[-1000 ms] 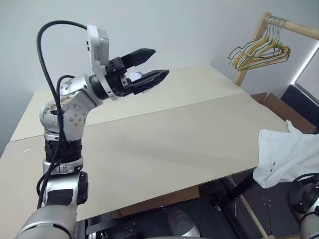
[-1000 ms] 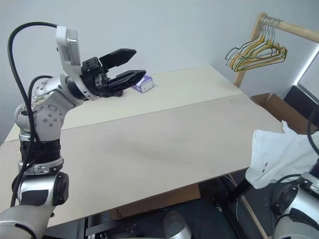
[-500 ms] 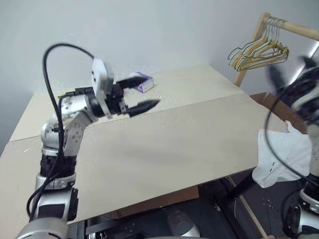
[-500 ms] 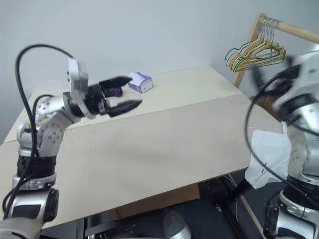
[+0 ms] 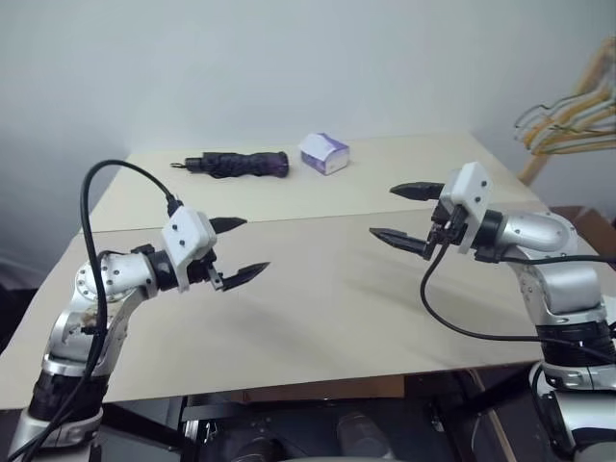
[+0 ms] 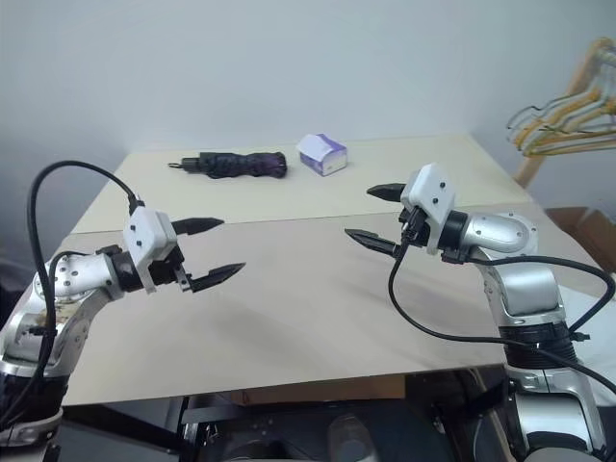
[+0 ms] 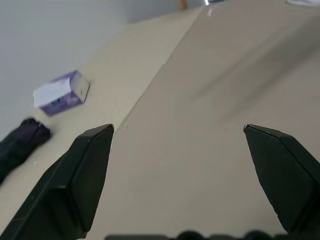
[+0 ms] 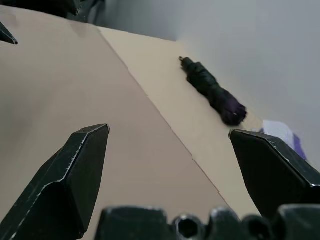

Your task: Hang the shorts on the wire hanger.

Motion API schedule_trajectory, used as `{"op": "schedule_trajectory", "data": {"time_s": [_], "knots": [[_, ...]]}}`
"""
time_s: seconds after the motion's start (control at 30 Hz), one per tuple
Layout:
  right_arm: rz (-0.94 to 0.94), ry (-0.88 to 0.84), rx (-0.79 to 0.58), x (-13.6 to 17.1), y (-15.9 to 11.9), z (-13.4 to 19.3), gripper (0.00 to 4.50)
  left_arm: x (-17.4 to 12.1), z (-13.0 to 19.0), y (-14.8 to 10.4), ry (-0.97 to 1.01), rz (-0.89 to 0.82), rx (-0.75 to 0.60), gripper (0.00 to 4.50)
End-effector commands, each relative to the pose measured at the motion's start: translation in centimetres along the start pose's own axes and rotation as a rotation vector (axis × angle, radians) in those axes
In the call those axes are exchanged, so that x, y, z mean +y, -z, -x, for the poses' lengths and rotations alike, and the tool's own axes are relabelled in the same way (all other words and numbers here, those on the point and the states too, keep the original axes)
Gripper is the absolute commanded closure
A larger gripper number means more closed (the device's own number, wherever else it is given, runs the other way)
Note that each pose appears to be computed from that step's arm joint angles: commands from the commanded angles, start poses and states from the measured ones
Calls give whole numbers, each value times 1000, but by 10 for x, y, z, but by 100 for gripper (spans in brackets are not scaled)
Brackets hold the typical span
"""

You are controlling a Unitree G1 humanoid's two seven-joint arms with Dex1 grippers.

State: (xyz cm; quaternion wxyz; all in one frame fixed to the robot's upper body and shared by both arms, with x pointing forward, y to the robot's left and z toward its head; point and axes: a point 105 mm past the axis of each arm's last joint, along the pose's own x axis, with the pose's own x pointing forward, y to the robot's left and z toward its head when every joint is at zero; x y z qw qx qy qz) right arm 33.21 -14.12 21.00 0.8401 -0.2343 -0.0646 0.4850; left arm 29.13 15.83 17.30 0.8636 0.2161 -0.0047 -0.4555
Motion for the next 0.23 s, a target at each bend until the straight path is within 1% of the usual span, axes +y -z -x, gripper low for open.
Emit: {"op": "schedule_trajectory", "data": {"time_s": [0.03, 0.23], "knots": [[72, -8, -17, -3, -10, 4, 3, 2, 2, -19, 6, -53, -48, 0], [81, -28, -3, 2, -7, 9, 3, -5, 0, -23, 96, -28, -74, 0]]}}
